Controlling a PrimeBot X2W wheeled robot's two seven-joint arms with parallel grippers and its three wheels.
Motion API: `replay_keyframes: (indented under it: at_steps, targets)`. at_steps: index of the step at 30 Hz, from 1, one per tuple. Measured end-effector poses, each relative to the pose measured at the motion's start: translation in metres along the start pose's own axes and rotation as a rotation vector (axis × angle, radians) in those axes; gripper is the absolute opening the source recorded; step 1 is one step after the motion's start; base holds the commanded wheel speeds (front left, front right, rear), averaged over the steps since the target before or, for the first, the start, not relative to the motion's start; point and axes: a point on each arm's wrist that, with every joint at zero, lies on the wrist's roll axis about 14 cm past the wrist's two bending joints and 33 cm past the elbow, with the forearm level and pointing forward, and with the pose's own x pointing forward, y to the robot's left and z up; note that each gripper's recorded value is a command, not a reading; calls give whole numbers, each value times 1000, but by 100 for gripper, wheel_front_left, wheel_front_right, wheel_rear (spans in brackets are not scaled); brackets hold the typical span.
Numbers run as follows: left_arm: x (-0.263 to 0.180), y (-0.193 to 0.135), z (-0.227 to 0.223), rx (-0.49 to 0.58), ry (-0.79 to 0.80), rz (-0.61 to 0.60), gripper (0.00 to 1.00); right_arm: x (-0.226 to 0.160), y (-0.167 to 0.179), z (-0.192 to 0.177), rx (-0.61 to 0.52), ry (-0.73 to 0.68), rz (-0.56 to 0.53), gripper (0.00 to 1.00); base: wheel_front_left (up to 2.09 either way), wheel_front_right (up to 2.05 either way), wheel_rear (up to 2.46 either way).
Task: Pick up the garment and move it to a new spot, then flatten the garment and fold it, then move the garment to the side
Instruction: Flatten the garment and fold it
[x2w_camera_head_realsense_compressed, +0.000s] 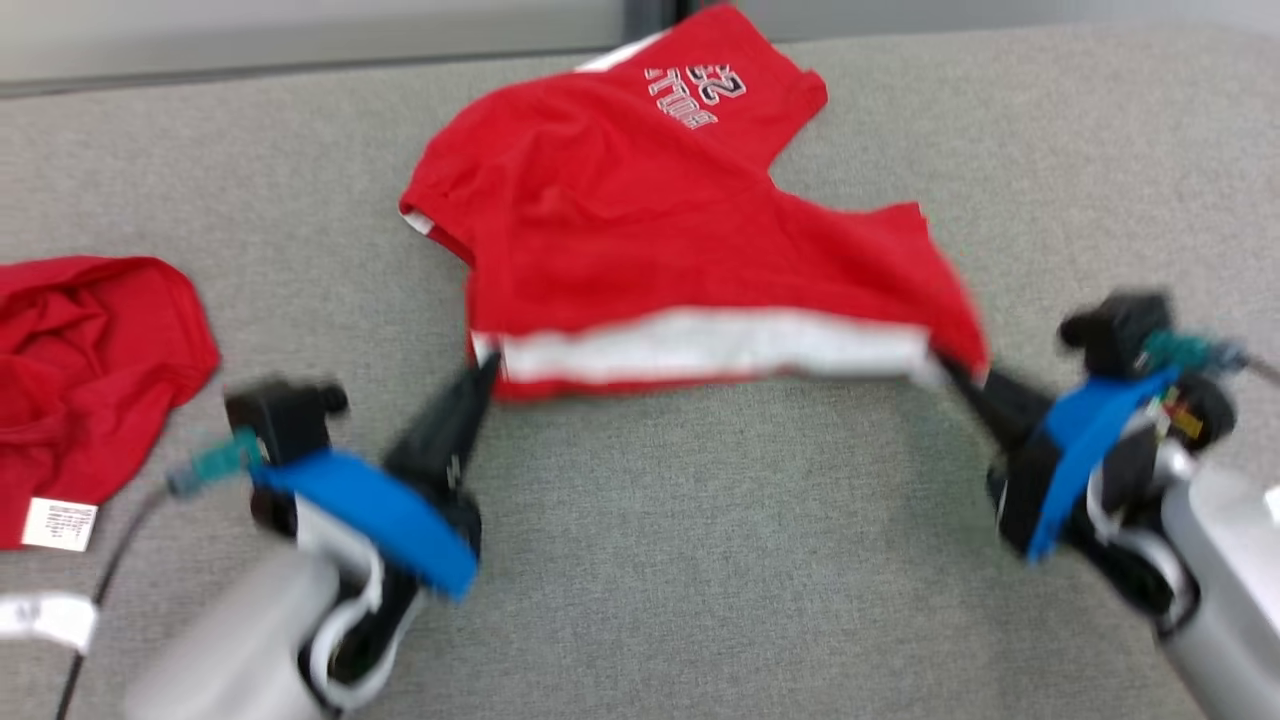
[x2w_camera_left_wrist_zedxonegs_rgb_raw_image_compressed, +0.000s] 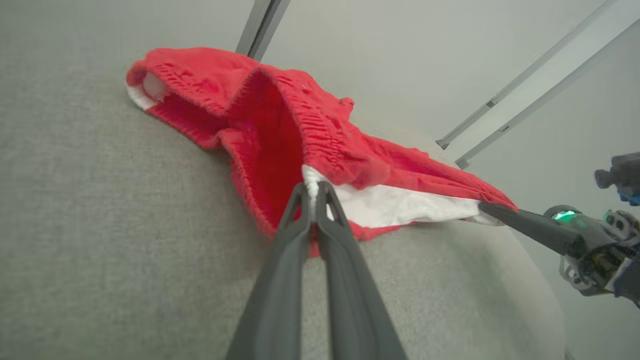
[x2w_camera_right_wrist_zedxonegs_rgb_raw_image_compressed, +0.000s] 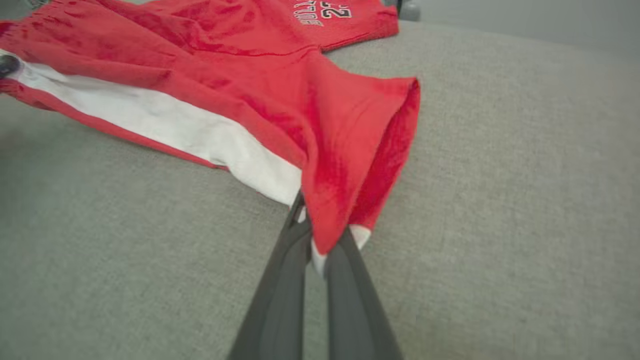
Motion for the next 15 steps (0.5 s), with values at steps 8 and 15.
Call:
replay_keyframes:
  at_steps: [8,15]
  targets:
    - [-74,-14,-60,5,187,2,0,-64,29,-49,34,246,100,0,0,0,0]
    - [-132,-30,-81,-30,287,47,0,-120,32,-73,103,377,59,0,0,0,0]
